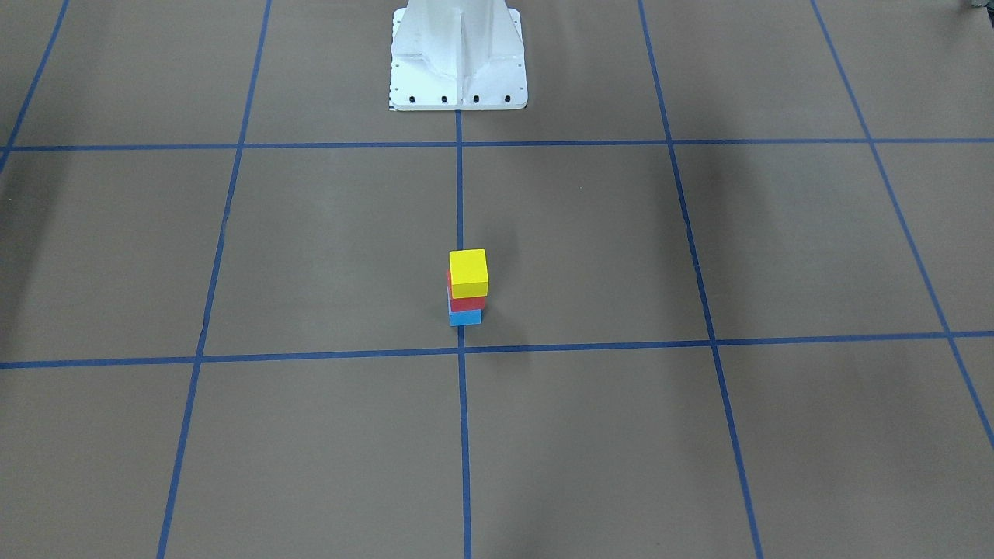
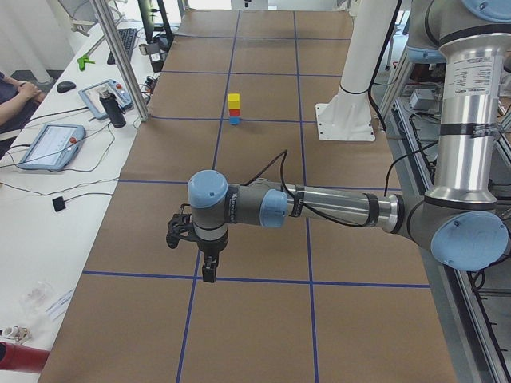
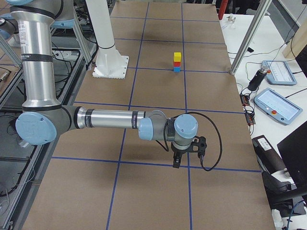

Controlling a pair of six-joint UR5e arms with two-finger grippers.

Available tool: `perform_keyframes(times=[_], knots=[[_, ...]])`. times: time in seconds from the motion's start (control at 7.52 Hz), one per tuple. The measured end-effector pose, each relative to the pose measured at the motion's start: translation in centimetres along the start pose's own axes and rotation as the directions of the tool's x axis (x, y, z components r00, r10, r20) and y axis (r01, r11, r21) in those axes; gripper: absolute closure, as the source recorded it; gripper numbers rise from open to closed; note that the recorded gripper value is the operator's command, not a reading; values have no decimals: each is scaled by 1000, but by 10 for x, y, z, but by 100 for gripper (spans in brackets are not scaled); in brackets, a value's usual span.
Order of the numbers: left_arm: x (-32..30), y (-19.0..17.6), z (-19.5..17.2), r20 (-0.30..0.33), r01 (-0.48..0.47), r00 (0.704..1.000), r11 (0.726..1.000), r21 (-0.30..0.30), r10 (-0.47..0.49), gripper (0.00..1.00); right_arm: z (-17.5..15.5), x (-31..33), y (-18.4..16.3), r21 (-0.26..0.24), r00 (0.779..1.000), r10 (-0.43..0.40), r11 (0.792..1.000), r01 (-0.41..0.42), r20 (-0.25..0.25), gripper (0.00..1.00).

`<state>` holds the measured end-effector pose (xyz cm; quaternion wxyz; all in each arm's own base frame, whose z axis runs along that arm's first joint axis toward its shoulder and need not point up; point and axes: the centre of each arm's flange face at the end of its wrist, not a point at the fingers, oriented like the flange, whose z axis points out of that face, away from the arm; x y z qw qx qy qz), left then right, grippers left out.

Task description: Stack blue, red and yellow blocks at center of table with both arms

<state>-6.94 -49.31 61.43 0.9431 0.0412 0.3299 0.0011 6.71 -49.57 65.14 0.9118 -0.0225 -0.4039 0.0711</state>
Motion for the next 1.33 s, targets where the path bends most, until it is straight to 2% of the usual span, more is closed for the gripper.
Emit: perform_keyframes(times=[0.4,1.33], knots=[[-1,1,1,0,2,1000,1000,-2,-2,0,3,7,21,-7,1000,9,1000,-9,-1,1],[-2,2,3,1,5,1000,1000,-6,-5,0,4,8,24,-9,1000,11,1000,-11,1,1]])
